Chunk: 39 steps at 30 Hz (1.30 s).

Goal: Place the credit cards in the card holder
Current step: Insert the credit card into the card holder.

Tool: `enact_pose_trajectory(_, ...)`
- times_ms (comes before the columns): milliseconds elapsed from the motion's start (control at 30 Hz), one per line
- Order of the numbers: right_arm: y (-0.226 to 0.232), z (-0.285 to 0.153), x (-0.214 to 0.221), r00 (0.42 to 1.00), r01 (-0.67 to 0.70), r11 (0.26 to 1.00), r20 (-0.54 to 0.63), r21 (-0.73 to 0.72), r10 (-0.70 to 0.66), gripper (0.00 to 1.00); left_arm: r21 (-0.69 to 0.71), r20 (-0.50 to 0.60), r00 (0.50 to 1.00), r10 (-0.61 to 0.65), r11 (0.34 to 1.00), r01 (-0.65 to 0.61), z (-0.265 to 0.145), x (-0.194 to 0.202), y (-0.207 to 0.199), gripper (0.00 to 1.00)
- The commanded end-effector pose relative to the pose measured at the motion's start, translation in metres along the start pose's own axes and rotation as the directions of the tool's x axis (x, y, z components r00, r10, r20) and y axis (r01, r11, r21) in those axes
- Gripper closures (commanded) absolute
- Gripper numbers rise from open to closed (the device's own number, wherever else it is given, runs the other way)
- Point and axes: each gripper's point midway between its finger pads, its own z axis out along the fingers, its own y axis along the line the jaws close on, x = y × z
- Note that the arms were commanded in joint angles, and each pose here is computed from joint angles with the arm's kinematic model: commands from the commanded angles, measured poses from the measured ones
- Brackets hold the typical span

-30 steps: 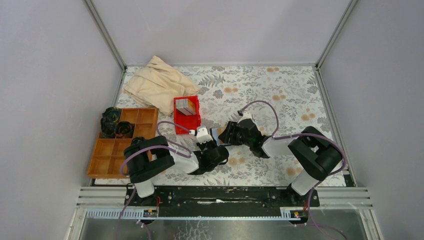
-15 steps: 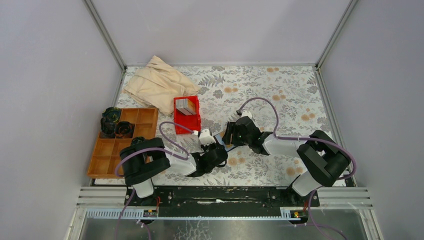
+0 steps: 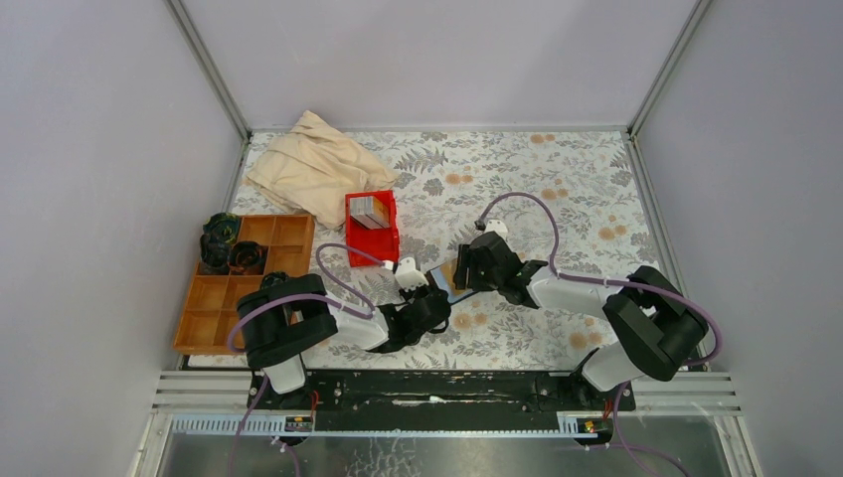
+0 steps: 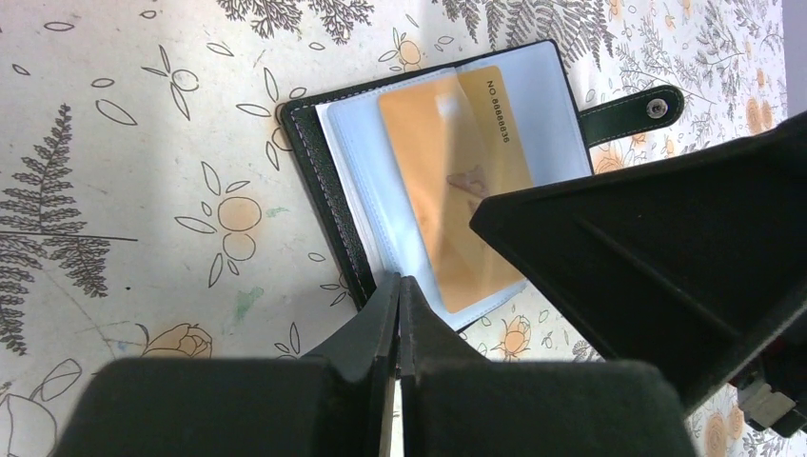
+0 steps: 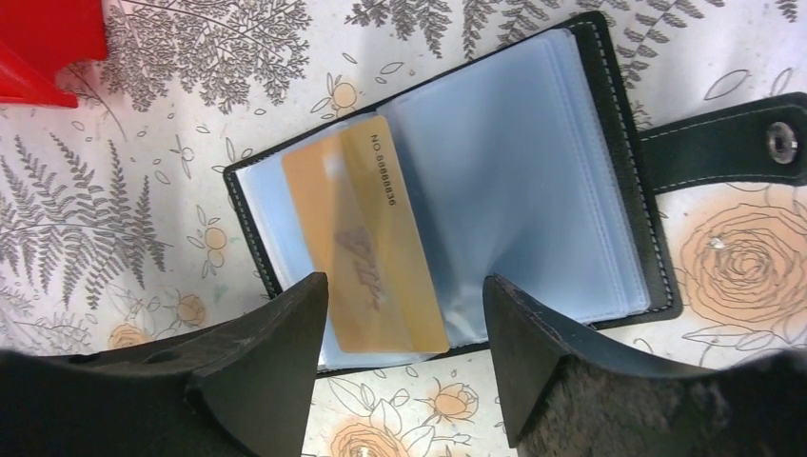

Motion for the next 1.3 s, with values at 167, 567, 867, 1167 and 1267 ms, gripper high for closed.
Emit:
enact_pose_trajectory(167,-0.003,-0.014,-0.035,0.993,0.008,0.999,0.121,0.049,-0.014,0.41,-0.266,-0.495,0.829,0.261,0.862,-0.430,-0.059,0.088,0.160,0.98)
enact_pose_trajectory(567,-0.002,-0.004,-0.051,0.992,0.021,0.993,0.122,0.120,-0.035,0.86,-0.272,-0.499,0.827,0.258,0.860,-0.432,-0.060,0.089,0.164,0.98)
enact_pose_trajectory(867,-0.013,0.007,-0.041,0.995,0.018,0.985,0.096,0.171,-0.035,0.91,-0.275,-0.493,0.831,0.258,0.860,-0.430,-0.060,0.087,0.165,0.98)
enact_pose_trajectory(1167,-0.004,0.013,-0.029,0.999,0.029,0.992,0.038,0.121,-0.034,0.98,-0.280,-0.464,0.849,0.251,0.868,-0.410,-0.058,0.082,0.158,0.93)
enact_pose_trajectory(1267,-0.003,0.014,-0.026,0.999,0.028,0.994,0.029,0.110,-0.031,0.99,-0.282,-0.443,0.863,0.245,0.875,-0.393,-0.057,0.078,0.154,0.92)
